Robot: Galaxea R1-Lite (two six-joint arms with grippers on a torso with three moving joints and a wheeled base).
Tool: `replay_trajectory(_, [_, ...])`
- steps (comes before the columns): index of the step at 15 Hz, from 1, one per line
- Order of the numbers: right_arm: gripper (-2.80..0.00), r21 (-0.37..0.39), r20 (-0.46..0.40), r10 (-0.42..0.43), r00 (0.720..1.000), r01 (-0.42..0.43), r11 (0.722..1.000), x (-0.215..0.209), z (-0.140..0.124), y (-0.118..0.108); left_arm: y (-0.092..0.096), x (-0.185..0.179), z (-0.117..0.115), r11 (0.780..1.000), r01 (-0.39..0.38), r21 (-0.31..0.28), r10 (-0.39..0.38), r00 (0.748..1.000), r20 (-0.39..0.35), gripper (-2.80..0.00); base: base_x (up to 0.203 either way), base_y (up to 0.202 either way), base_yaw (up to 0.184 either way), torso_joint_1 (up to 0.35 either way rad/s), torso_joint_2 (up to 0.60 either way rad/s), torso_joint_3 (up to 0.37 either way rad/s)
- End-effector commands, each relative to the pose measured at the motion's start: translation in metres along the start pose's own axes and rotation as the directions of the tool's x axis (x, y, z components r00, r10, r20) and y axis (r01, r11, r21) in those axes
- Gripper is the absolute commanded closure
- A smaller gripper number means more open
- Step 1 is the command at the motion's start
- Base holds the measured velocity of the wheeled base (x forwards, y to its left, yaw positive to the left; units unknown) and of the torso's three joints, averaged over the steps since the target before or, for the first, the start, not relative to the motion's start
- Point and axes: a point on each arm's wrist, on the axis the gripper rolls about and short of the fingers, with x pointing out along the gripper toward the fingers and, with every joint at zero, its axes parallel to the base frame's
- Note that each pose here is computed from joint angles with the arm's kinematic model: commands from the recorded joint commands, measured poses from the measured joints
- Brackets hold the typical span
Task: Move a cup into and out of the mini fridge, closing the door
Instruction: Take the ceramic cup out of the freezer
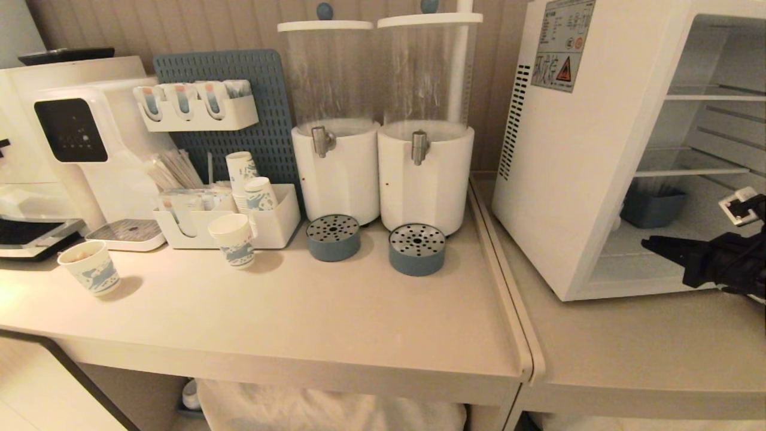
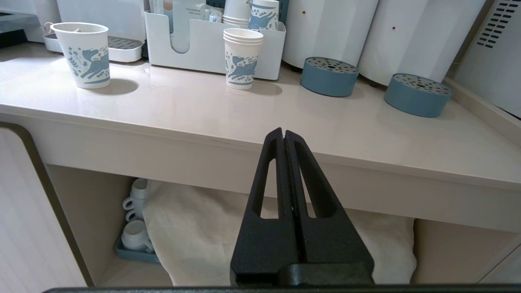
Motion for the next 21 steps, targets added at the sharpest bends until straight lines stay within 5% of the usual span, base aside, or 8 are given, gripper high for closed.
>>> replay_trajectory(1, [-2.8,0.017,-0.02,-0.001,1.0,0.001,1.0,0.026,-0.017,-0.015,0.002,0.001,-0.011,1.0,-0.005,-0.002,0.005,0.999,-0.033,0.0,0.0,0.0,0.0,0.0,0.0,0.0])
replay_trajectory(21, [-2.8,0.109,0.012,0.038,0.999,-0.039,0.993,0.075,0.012,-0.009,0.002,0.001,-0.011,1.0,-0.006,-0.004,0.006,0.999,-0.032,0.0,0.0,0.0,0.0,0.0,0.0,0.0])
